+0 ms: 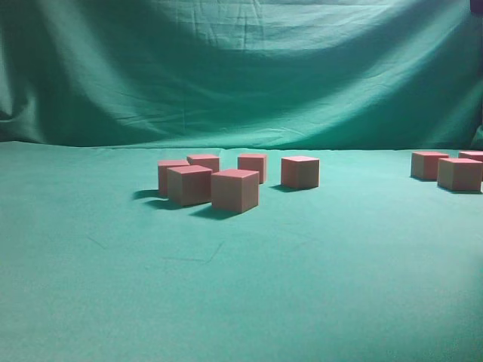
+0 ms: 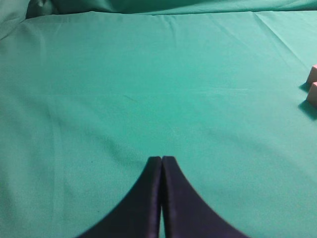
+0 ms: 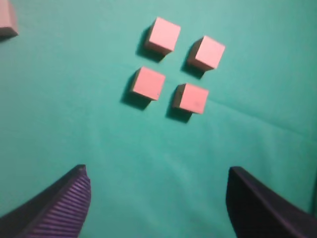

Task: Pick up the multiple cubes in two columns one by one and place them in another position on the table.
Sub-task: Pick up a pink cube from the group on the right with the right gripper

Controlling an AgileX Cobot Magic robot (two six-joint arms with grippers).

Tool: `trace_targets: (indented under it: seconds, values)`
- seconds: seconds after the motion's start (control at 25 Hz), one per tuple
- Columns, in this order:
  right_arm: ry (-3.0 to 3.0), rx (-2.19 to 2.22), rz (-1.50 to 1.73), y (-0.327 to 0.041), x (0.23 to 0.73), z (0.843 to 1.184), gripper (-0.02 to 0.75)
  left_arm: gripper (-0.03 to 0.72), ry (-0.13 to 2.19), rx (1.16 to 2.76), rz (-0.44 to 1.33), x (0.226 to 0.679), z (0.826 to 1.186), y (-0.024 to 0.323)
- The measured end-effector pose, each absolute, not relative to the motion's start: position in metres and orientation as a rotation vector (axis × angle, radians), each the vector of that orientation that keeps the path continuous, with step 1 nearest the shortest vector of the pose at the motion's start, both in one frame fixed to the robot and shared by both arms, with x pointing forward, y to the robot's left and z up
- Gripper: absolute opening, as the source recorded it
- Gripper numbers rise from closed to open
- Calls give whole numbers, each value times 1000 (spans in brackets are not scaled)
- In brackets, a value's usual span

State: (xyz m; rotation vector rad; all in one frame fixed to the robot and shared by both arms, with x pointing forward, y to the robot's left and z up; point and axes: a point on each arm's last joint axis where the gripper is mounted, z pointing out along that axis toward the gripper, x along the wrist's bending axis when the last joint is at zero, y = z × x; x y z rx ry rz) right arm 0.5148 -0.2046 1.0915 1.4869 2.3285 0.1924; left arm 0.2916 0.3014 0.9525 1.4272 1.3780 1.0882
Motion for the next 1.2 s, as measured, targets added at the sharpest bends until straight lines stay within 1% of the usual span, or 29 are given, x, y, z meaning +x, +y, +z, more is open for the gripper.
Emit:
trace_targets:
  seconds: [0.12, 0.2, 0.36, 0.64, 1.2]
  values:
    - [2301, 1636, 318, -216, 519, 1064, 553, 0, 1378, 1427, 1088, 292, 953, 301]
    - [2280, 1679, 391, -218, 520, 1053, 553, 0, 1378, 1427, 1088, 292, 953, 301]
    - [2263, 1692, 444, -214, 529, 1042, 553, 0, 1378, 1427, 1088, 292, 953, 301]
    - [2220, 1790, 433, -207, 552, 1006, 553, 0, 1378, 1427, 1088, 292, 953, 301]
    - [2137, 1815, 397, -210, 578, 966, 553, 0, 1378, 1427, 1088, 292, 953, 301]
